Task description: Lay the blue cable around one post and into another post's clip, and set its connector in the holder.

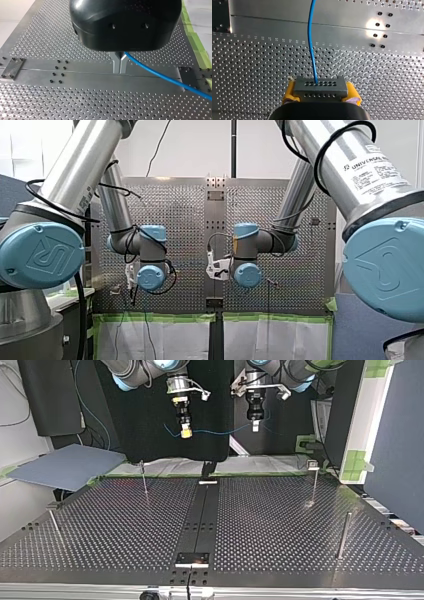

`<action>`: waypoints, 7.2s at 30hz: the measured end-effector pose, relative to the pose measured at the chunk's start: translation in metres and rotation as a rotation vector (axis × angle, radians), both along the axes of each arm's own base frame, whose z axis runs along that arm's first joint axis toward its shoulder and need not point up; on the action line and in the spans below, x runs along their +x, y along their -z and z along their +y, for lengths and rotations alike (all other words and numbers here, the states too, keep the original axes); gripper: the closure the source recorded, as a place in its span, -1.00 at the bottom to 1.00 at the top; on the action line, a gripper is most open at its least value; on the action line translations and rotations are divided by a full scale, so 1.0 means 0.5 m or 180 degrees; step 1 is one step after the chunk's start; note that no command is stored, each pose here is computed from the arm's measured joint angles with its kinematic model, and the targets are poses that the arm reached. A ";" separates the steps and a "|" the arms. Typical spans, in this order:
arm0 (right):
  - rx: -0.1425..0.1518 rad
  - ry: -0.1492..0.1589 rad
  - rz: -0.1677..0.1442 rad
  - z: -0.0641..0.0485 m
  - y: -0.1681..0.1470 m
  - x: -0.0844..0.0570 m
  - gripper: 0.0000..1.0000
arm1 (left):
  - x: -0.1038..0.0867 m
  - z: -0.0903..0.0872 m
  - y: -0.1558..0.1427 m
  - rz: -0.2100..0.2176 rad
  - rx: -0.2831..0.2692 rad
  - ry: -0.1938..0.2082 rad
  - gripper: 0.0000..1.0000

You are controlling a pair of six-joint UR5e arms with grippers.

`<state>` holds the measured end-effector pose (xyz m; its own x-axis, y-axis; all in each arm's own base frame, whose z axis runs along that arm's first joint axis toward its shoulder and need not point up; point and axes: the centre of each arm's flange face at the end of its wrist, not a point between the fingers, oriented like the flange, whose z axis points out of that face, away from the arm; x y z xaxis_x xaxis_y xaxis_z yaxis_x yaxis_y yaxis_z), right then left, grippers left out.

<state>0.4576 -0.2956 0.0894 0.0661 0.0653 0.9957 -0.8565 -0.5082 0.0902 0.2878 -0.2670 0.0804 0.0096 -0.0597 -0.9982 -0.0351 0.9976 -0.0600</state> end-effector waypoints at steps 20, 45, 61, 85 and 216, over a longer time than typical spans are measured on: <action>0.0000 0.0000 0.0000 0.000 0.000 0.000 1.00 | 0.000 0.000 0.000 0.0000 0.0000 0.0000 1.00; 0.0000 0.0000 0.0000 0.000 0.000 0.000 1.00 | 0.000 0.000 0.000 0.0000 0.0000 0.0000 1.00; 0.0000 0.0000 0.0000 0.000 0.000 0.000 1.00 | 0.000 0.000 0.000 0.0000 0.0000 0.0000 1.00; 0.0000 0.0000 0.0000 0.000 0.000 0.000 1.00 | 0.000 0.000 0.000 0.0000 0.0000 0.0000 1.00; -0.0159 -0.0845 -0.0854 -0.054 -0.591 0.177 1.00 | 0.213 0.186 -0.472 -0.0698 -0.1094 -0.0850 1.00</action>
<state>0.5459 -0.3226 0.3849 -0.2223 0.0939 0.9705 -0.6921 -0.7162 -0.0892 0.3941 -0.1741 0.3164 0.2775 -0.3524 -0.8938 -0.2367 0.8765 -0.4191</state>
